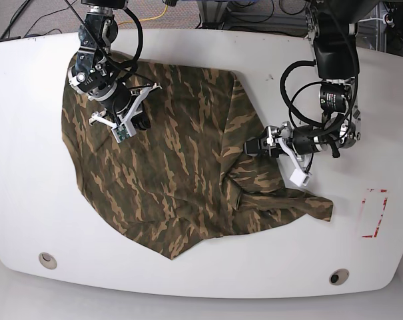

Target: Layout the t-shirt on the table in an organized manner, then fold the t-shirt properly

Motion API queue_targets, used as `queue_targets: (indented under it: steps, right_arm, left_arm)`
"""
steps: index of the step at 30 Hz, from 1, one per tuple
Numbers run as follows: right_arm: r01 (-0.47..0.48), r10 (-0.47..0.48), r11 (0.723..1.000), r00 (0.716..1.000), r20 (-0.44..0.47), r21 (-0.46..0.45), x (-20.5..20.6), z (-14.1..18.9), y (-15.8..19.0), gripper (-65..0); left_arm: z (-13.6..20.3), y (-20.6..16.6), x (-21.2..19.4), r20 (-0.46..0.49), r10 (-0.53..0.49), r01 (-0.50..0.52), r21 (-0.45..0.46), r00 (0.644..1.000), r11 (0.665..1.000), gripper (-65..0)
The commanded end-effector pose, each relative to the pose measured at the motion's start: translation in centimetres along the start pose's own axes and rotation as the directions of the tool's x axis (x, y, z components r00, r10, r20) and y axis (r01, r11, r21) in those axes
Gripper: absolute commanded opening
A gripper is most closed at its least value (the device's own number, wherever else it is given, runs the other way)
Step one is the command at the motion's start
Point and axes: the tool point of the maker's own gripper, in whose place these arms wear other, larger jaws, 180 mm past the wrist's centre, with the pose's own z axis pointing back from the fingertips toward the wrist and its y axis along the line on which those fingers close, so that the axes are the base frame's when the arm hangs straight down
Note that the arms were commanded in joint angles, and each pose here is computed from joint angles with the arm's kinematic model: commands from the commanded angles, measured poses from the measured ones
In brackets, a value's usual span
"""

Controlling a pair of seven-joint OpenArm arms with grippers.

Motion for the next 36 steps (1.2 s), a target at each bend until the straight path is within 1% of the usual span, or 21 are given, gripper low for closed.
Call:
queue_targets:
  steps: [1,3,9,13,23,29,36]
  right_arm:
    - [-0.004,0.004,1.000,0.999,0.053,-0.001,1.5,0.2,-0.2,-62.3]
    - [-0.005,0.005,1.000,0.998,0.055,-0.001,1.5,0.2,-0.2,-62.3]
    - [-0.005,0.005,1.000,0.998,0.055,-0.001,1.5,0.2,-0.2,-62.3]
    - [-0.005,0.005,1.000,0.998,0.055,-0.001,1.5,0.2,-0.2,-62.3]
    - [-0.005,0.005,1.000,0.998,0.055,-0.001,1.5,0.2,-0.2,-62.3]
    - [-0.005,0.005,1.000,0.998,0.055,-0.001,1.5,0.2,-0.2,-62.3]
    - [-0.006,0.006,1.000,0.998,0.056,-0.001,1.6,0.2,-0.2,-62.3]
  left_arm:
    - [0.5,-0.1,1.2,0.012,-0.019,0.019,0.027,1.000,0.999,-17.9]
    - [0.9,-0.6,1.5,0.035,-0.025,0.025,0.018,0.999,1.000,-17.9]
    - [4.0,-2.0,3.3,0.113,-0.080,0.078,0.017,0.990,0.997,-17.9]
    - [5.0,-2.2,3.9,0.133,-0.082,0.081,0.019,0.988,0.997,-17.9]
    - [4.8,-1.2,2.7,0.121,-0.001,-0.004,0.043,0.993,0.999,-17.9]
    - [4.7,-0.4,2.5,0.124,0.022,-0.033,0.087,0.992,0.996,-17.9]
    - [4.3,-0.2,2.5,0.139,0.050,-0.063,0.090,0.989,0.994,-17.9]
